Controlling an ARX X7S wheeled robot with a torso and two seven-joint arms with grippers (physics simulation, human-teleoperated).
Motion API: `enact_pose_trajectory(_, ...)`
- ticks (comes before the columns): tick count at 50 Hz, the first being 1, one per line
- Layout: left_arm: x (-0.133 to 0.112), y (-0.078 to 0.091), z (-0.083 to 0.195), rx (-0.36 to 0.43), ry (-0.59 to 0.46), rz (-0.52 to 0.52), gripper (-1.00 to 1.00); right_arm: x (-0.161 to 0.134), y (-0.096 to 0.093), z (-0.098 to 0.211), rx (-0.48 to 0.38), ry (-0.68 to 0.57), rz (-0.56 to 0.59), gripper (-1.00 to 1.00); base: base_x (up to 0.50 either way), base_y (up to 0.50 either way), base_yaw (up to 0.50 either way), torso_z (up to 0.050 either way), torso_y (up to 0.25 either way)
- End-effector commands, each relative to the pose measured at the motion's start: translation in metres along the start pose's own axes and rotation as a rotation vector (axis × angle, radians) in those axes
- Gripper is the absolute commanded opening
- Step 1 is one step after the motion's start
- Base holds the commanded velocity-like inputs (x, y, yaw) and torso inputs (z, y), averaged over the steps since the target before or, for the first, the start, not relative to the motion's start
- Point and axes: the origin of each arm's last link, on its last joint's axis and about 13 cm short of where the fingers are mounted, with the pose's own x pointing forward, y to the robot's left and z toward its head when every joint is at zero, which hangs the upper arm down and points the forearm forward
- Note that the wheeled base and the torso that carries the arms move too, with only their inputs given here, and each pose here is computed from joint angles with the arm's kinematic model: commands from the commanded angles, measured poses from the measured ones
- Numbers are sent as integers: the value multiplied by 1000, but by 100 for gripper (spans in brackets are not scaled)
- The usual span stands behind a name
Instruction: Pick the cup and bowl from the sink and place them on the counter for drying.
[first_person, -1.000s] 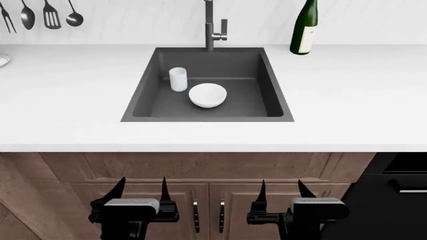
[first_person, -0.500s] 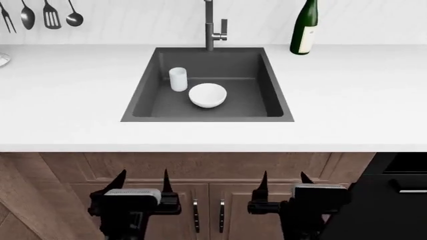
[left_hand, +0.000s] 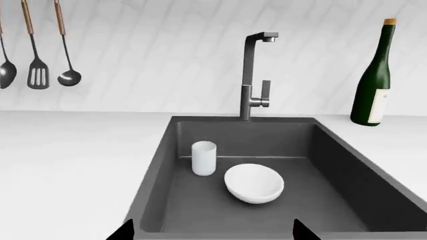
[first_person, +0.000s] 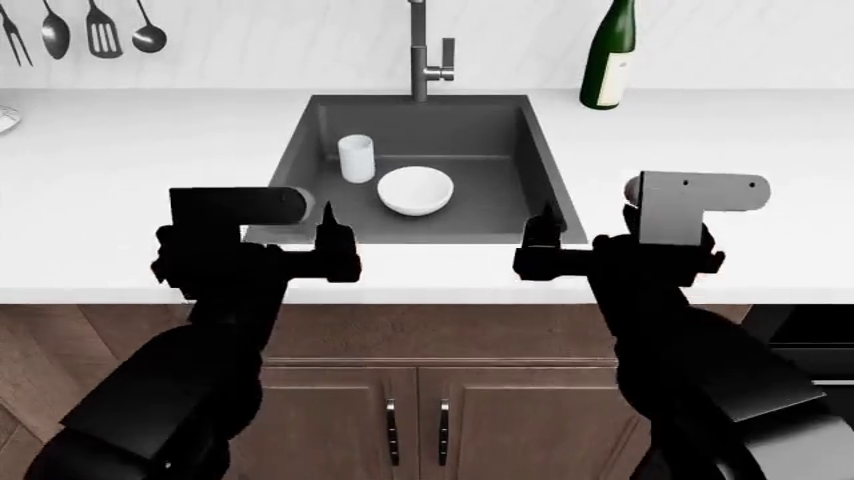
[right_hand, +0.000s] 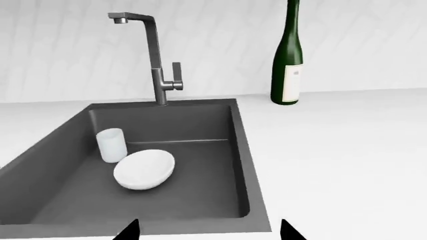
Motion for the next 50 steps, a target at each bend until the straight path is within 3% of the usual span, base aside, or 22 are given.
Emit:
enact_pose_trajectory(1,59,5,46,37,50,10,100,44,-17,56,6,33,1,100,0,0,0,0,0)
enact_pose_trajectory(4,84,7,59,11,46,43,100,68,-27,63,-12,41,-27,100,0,0,0,0,0)
enact_pose_trajectory(6,105,6,70,60,60,14,100,84,-29,74,12,52,-18,100,0,0,0,0,0)
enact_pose_trajectory(10,141,3,87,28,87,16,100,108,-30,99,95,91,25,100,0,0,0,0,0)
enact_pose_trajectory(15,167,3,103,17,134,-1,100,126,-34,129,49,111,22,100,0,0,0,0,0)
enact_pose_trajectory(24,166,7,115,53,135,94,100,140,-36,137,24,136,60,100,0,0,0,0,0)
enact_pose_trajectory(25,165,9,116,-27,166,40,100,139,-34,136,9,153,113,100,0,0,0,0,0)
enact_pose_trajectory(27,166,10,116,-2,136,86,100,140,-35,135,85,124,126,100,0,0,0,0,0)
enact_pose_trajectory(31,165,10,109,33,196,42,100,145,-39,121,-79,122,106,100,0,0,0,0,0)
enact_pose_trajectory(33,164,10,109,17,212,26,100,146,-38,123,26,77,193,100,0,0,0,0,0)
enact_pose_trajectory(34,164,11,109,13,218,26,100,145,-38,122,-44,113,151,100,0,0,0,0,0)
enact_pose_trajectory(37,164,10,108,25,229,14,100,144,-38,119,-56,146,96,100,0,0,0,0,0)
enact_pose_trajectory(38,163,8,106,34,239,11,100,145,-39,112,-137,179,68,100,0,0,0,0,0)
enact_pose_trajectory(39,163,7,105,41,246,12,100,146,-36,109,-58,157,99,100,0,0,0,0,0)
enact_pose_trajectory(41,163,5,107,44,247,-13,100,148,-33,108,-159,155,150,100,0,0,0,0,0)
enact_pose_trajectory(42,163,5,107,57,247,-7,100,149,-32,109,-184,124,79,100,0,0,0,0,0)
enact_pose_trajectory(43,163,5,107,51,250,-7,100,150,-32,111,-143,84,5,100,0,0,0,0,0)
enact_pose_trajectory(44,163,4,108,47,244,-26,100,148,-31,113,-109,118,72,100,0,0,0,0,0)
enact_pose_trajectory(46,163,3,111,28,222,-25,100,145,-35,114,-190,184,-2,100,0,0,0,0,0)
enact_pose_trajectory(47,163,4,113,19,227,-18,100,140,-32,112,27,268,153,100,0,0,0,0,0)
enact_pose_trajectory(48,163,3,114,12,223,-12,100,143,-32,116,-71,209,128,100,0,0,0,0,0)
enact_pose_trajectory(50,163,4,115,11,219,-9,100,145,-34,122,-66,127,95,100,0,0,0,0,0)
